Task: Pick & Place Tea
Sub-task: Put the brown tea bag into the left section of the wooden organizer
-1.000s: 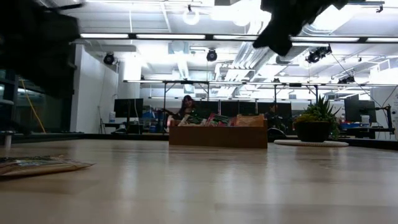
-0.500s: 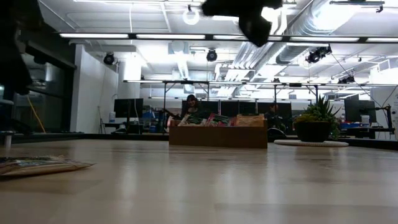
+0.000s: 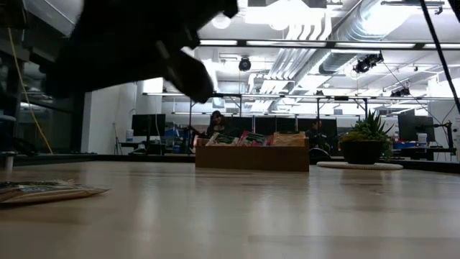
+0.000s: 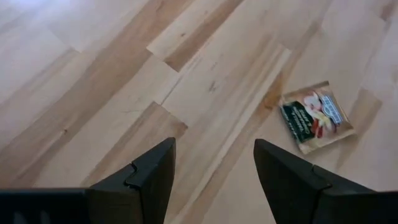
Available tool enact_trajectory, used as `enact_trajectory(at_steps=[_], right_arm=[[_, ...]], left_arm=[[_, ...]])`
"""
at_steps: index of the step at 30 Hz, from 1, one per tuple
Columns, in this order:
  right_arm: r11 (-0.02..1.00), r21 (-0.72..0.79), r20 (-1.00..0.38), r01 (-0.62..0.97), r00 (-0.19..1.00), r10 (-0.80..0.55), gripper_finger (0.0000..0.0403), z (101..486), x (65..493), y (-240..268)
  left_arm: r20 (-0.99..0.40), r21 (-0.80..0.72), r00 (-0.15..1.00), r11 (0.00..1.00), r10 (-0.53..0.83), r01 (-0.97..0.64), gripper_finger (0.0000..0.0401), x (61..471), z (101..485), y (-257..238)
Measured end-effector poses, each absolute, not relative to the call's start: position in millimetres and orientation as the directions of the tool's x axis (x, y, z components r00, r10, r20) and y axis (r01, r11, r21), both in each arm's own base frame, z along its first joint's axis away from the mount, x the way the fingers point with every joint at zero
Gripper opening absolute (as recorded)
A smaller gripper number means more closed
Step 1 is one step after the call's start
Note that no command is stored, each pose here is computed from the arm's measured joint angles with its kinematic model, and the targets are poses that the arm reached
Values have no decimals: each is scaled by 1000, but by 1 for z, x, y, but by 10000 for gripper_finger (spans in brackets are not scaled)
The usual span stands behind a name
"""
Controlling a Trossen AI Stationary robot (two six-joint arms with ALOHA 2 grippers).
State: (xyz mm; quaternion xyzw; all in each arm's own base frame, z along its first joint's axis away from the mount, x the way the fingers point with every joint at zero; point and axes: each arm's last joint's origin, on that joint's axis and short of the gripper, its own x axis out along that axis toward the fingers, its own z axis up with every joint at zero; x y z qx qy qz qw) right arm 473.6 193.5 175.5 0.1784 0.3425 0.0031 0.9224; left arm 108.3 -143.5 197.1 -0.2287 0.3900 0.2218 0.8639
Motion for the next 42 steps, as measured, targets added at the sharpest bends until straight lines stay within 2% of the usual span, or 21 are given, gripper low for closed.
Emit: enact_trajectory(at_steps=[7, 15, 29, 37, 42], right_arm=[[934, 333, -716, 126, 679, 163, 0, 155, 485, 205], [921, 336, -763, 197, 630, 144, 0, 127, 477, 199], [904, 384, -728, 187, 663, 172, 0, 130, 480, 198], [900, 393, -698, 189, 699, 158, 0, 133, 490, 181], [901, 384, -716, 204, 682, 151, 0, 132, 491, 175]], left_arm=[[-783, -225, 604, 837, 149, -499, 216, 123, 177, -168], [-808, -165, 559, 839, 186, -519, 216, 129, 154, -179], [-828, -150, 526, 829, 192, -539, 216, 132, 138, -186], [-828, -150, 526, 828, 192, -540, 216, 132, 138, -186], [-828, -155, 528, 827, 189, -540, 216, 133, 138, -186]])
